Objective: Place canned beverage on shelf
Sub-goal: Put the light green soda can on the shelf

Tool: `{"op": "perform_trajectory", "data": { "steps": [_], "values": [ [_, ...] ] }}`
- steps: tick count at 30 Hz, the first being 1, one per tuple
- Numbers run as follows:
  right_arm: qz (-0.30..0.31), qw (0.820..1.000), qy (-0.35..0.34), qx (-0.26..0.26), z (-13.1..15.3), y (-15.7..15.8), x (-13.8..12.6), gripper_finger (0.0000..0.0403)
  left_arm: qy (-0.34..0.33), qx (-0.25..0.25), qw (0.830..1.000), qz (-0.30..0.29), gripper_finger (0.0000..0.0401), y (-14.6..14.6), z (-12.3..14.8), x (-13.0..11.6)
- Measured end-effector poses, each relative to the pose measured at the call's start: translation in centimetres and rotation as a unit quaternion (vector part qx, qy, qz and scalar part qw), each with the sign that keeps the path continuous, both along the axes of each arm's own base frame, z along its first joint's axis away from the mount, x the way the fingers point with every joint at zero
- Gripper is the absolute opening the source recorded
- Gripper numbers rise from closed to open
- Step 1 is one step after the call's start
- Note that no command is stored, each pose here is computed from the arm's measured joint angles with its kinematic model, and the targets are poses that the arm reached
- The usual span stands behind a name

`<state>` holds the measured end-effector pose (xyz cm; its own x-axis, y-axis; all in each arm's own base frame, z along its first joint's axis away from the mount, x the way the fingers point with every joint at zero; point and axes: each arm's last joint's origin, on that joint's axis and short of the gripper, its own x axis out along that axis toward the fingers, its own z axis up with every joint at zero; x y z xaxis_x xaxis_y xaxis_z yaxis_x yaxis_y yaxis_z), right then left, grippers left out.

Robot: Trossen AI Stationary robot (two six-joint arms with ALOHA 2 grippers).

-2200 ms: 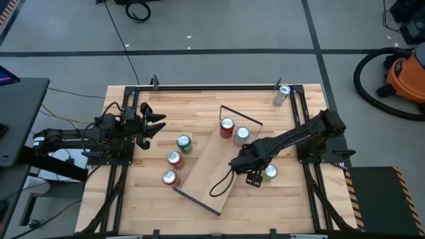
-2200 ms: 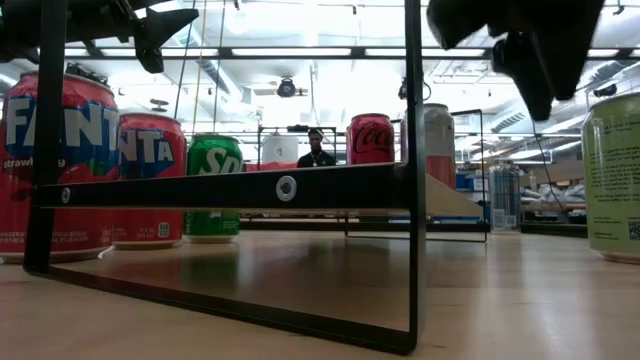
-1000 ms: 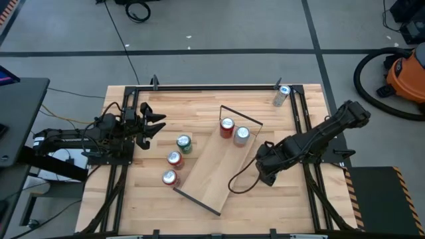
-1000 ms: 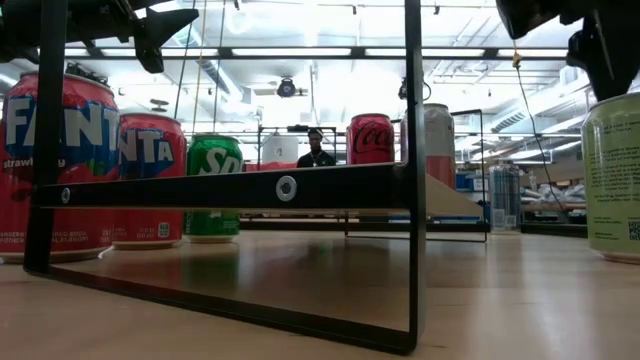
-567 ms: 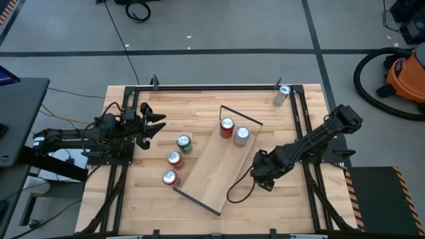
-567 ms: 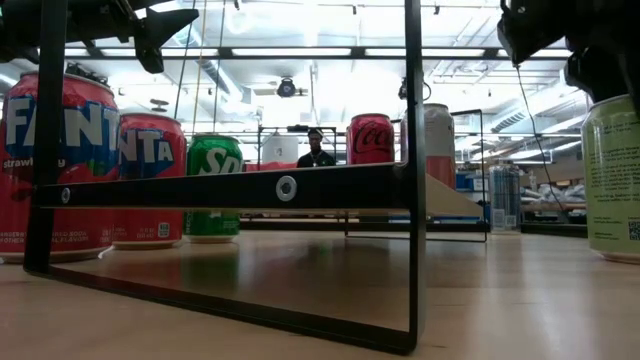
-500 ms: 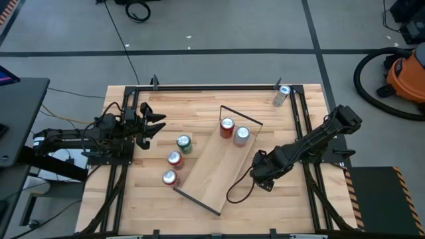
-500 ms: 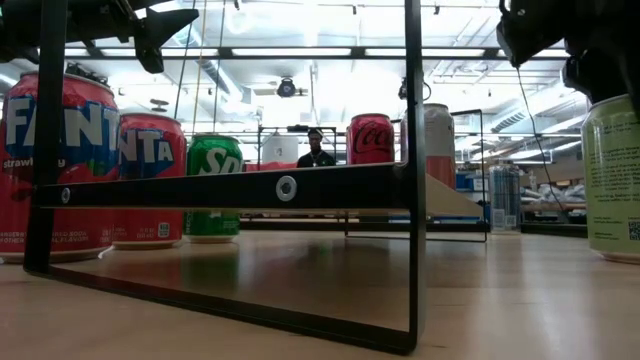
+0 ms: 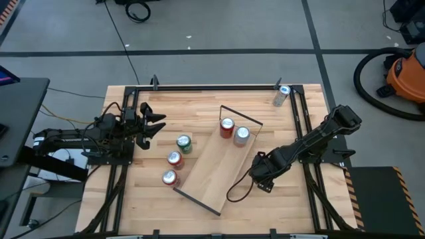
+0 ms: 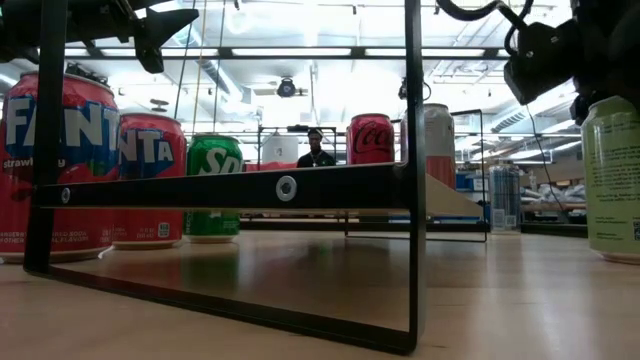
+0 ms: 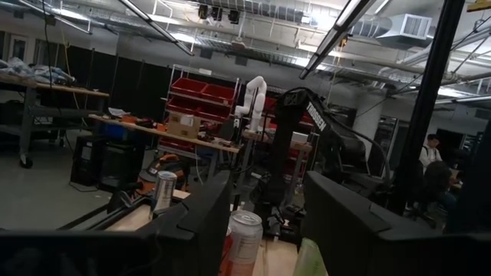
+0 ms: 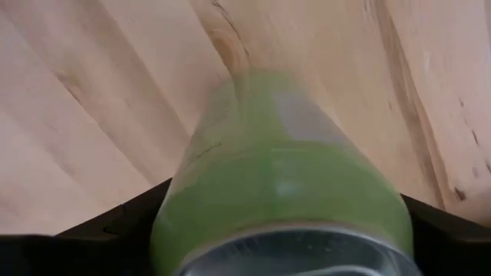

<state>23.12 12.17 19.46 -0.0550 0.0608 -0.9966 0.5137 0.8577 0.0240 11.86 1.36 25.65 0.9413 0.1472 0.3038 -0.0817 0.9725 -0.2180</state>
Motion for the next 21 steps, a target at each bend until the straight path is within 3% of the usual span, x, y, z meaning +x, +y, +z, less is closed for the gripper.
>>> {"op": "perform_trajectory", "data": {
  "steps": [6,21],
  "values": [
    [0.018,1.000,-0.004,0.000,0.0,-0.2,0.1,0.0322,0.000,0.000,1.000,0.000,0.0176,0.0,0.0,0.0],
    [0.029,0.999,-0.045,0.001,2.4,-0.5,1.7,0.0321,0.000,0.000,1.000,0.000,0.0176,0.0,0.0,0.0]
  ]
}}
